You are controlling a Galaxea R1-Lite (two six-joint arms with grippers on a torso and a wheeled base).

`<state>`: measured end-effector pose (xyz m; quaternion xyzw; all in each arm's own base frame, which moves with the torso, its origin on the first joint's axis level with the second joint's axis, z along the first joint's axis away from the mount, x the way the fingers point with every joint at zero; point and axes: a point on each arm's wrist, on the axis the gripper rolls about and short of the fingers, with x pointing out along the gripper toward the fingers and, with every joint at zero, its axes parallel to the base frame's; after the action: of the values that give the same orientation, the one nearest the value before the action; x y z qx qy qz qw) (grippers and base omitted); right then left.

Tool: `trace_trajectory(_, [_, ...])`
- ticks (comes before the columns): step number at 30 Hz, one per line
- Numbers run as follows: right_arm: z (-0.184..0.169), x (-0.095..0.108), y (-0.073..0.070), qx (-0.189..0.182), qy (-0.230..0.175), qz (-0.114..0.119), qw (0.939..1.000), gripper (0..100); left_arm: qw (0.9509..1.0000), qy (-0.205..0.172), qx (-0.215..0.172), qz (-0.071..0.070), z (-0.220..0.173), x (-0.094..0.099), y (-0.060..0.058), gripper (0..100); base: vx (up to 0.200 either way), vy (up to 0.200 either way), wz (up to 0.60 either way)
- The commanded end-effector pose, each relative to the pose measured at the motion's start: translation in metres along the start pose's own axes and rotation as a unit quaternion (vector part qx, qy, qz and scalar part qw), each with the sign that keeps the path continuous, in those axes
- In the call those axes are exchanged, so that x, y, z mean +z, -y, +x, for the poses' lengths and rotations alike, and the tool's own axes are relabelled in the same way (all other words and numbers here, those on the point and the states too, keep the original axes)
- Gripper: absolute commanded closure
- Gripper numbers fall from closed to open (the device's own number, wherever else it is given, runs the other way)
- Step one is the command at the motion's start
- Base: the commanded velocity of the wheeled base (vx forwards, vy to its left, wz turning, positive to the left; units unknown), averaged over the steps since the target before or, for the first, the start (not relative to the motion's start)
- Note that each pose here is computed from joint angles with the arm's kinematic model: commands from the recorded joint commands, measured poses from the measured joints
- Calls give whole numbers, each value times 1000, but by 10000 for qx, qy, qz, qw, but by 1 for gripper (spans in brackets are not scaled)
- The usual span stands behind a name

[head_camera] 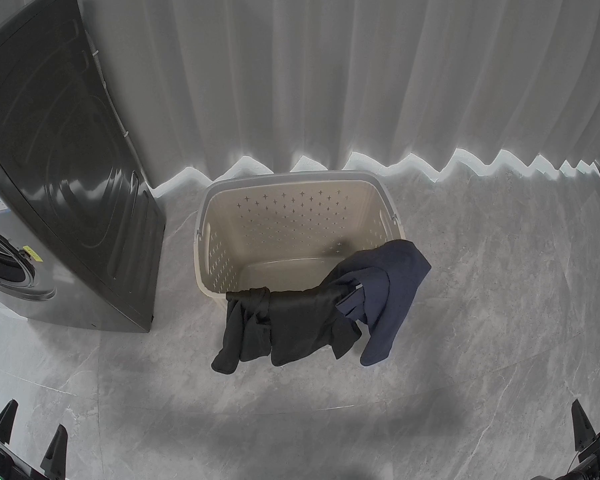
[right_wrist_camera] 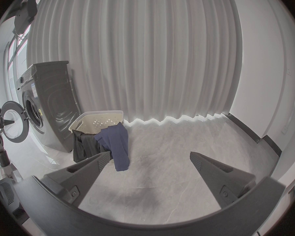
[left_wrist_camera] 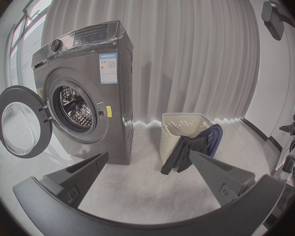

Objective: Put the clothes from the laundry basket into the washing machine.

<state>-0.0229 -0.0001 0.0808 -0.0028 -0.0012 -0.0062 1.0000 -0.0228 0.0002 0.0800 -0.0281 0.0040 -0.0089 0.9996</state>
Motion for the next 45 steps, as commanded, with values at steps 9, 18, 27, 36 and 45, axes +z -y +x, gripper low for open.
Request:
trace_trajectory(9, [0, -5, 0, 0, -4, -3, 10000, 0, 10000, -8, 22, -3, 0, -4, 0, 0, 0, 0, 0])
trace_trajectory(18, [0, -5, 0, -7, -12, -18, 10000, 0, 10000, -8, 22, -11, 0, -4, 0, 0, 0, 0, 0])
trace_trajectory(27, [32, 52, -1, 394, -772, 98, 9962, 0, 10000, -7, 30, -11, 0, -4, 0, 0, 0, 0, 0])
trace_trajectory(36, [107, 61, -15, 1033, -1533, 144, 9827, 0, 10000, -7, 37, -11, 0, -4, 0, 0, 0, 0, 0])
trace_trajectory(45, [156, 57, -37, 1316, -2232, 726, 9631, 0, 10000, -7, 30, -11, 0, -4, 0, 0, 0, 0, 0])
